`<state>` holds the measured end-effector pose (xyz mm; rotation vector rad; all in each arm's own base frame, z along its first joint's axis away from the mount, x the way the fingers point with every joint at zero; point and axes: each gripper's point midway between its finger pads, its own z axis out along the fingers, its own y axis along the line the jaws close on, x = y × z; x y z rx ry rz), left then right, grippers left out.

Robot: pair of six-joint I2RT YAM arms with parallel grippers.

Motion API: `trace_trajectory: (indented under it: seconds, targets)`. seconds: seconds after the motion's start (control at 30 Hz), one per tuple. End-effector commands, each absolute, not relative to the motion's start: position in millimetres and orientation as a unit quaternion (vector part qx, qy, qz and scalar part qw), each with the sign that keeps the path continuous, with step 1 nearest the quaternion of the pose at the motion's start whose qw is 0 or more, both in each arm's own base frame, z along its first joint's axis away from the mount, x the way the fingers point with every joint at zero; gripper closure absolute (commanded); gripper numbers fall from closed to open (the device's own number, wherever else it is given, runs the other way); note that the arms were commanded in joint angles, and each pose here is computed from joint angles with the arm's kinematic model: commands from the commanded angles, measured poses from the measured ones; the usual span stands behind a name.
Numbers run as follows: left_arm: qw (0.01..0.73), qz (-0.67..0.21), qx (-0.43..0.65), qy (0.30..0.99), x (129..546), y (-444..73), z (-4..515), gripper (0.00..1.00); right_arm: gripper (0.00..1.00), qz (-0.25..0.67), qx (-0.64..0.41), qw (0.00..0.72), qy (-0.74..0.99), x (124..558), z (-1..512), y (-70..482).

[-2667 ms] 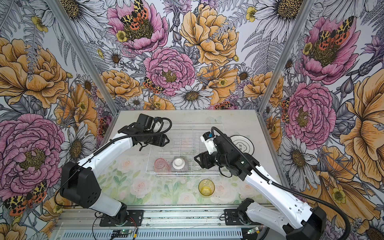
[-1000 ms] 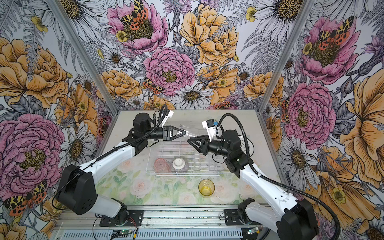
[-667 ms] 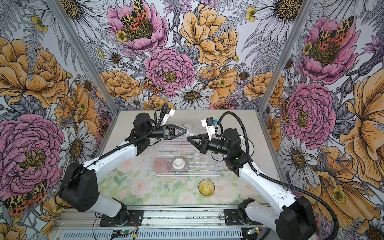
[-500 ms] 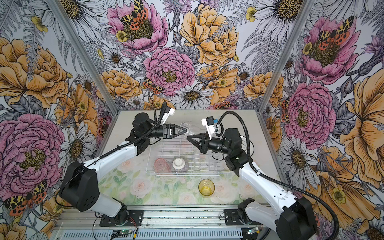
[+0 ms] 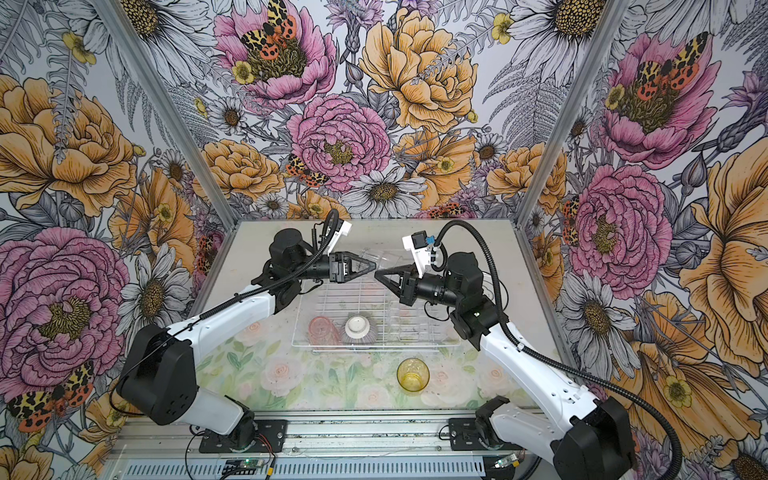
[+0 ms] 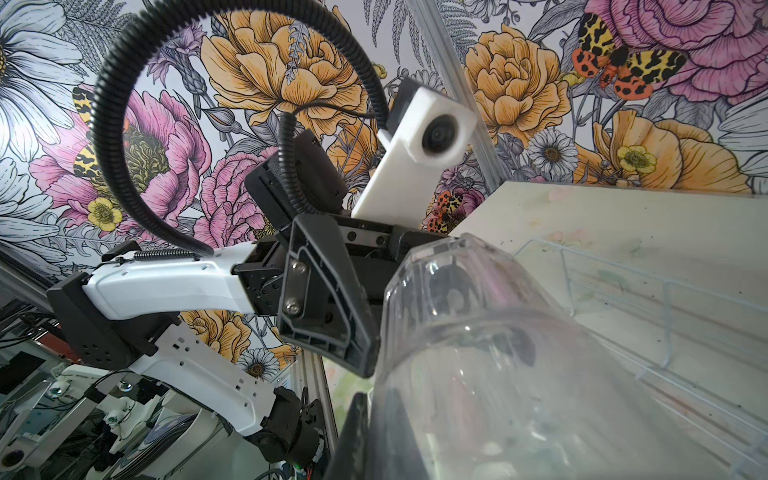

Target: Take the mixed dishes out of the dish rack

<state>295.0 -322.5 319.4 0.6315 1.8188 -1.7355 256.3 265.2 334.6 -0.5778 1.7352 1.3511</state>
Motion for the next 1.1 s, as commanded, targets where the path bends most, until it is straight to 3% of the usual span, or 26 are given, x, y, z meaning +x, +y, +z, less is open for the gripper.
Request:
trace_trajectory:
  seconds: [0.0,0.13,0.43,0.73,1.07]
  targets:
    - [0.308,-0.625,0.249,0.673,292,-316,330,0.03,1.0,0.525,-0.246,0.455,0.676,252,361,259]
    - [0.322,-0.6,0.238,0.692,297,-307,325,0.04,1.0,0.504,-0.25,0.45,0.694,254,356,257]
    - [0.381,-0.447,0.157,0.794,325,-244,289,0.05,1.0,0.474,-0.248,0.426,0.729,249,343,250]
    - [0.412,-0.246,0.105,0.871,346,-176,256,0.05,1.0,0.445,-0.236,0.384,0.774,244,318,245]
    - [0.409,-0.214,0.093,0.882,355,-153,244,0.05,1.0,0.364,-0.284,0.339,0.82,210,314,246]
